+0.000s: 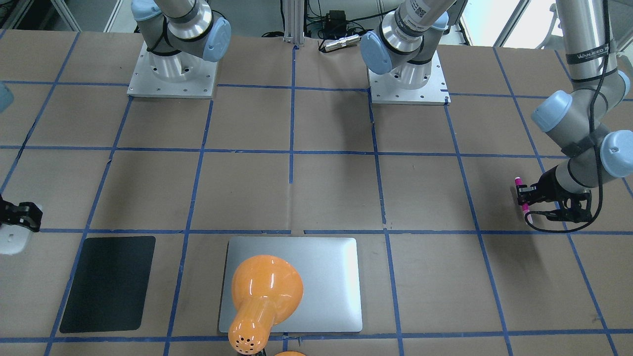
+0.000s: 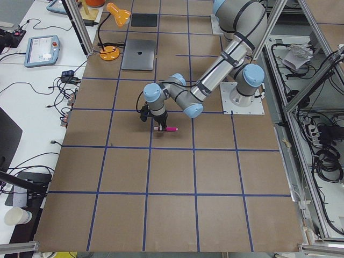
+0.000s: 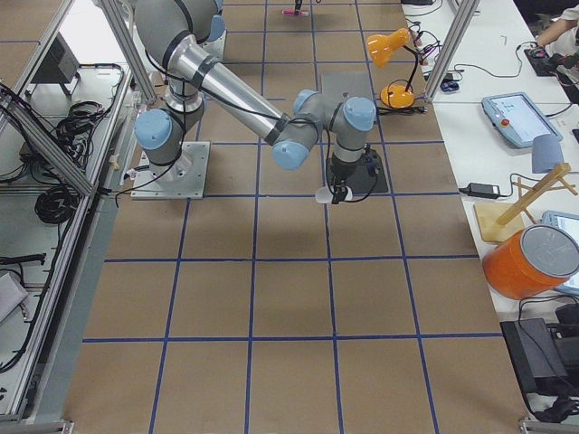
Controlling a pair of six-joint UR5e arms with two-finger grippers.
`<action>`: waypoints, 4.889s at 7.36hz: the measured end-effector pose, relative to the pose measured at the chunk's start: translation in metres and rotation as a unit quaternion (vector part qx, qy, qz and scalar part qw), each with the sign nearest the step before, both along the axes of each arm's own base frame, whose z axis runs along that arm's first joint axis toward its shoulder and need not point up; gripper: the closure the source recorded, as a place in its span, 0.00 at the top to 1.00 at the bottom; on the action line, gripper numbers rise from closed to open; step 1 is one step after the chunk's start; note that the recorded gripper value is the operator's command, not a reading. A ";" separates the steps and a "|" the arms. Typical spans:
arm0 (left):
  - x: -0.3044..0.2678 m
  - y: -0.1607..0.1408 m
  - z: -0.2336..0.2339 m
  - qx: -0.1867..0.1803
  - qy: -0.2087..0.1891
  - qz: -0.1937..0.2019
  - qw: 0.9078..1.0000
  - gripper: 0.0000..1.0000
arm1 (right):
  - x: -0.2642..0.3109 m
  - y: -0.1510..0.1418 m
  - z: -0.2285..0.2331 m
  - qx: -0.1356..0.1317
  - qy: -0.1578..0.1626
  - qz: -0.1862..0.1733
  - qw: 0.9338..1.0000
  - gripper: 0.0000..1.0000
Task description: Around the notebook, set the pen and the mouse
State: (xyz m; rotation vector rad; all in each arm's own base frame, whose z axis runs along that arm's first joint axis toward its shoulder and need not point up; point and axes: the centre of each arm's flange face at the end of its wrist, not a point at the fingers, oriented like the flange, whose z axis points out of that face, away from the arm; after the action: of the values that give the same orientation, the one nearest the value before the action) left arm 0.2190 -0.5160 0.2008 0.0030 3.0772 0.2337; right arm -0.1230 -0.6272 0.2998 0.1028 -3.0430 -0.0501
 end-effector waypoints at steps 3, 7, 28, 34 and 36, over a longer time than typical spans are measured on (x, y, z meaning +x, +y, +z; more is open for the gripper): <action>-0.071 -0.044 0.069 -0.035 -0.006 0.127 0.991 0.00 | 0.100 -0.067 -0.056 0.011 -0.024 0.012 1.000 0.24; -0.226 -0.060 0.090 -0.054 0.007 0.304 0.951 0.00 | 0.115 -0.073 -0.102 0.042 -0.032 0.012 0.999 1.00; -0.561 0.018 -0.014 0.005 -0.021 0.657 0.754 0.79 | 0.246 0.092 0.197 0.009 -0.023 0.005 1.000 1.00; -0.508 -0.012 0.044 -0.053 0.024 0.494 0.868 1.00 | 0.270 0.095 0.186 -0.050 -0.055 -0.018 0.997 1.00; -0.447 -0.035 0.091 -0.065 0.030 0.371 0.926 1.00 | 0.269 0.092 0.189 -0.062 -0.053 -0.021 0.996 1.00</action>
State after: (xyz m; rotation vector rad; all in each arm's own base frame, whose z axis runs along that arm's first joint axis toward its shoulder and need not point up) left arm -0.2283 -0.5512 0.2920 -1.1811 2.9797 0.0507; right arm 0.1461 -0.5348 0.4889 0.0344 -3.1447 0.1470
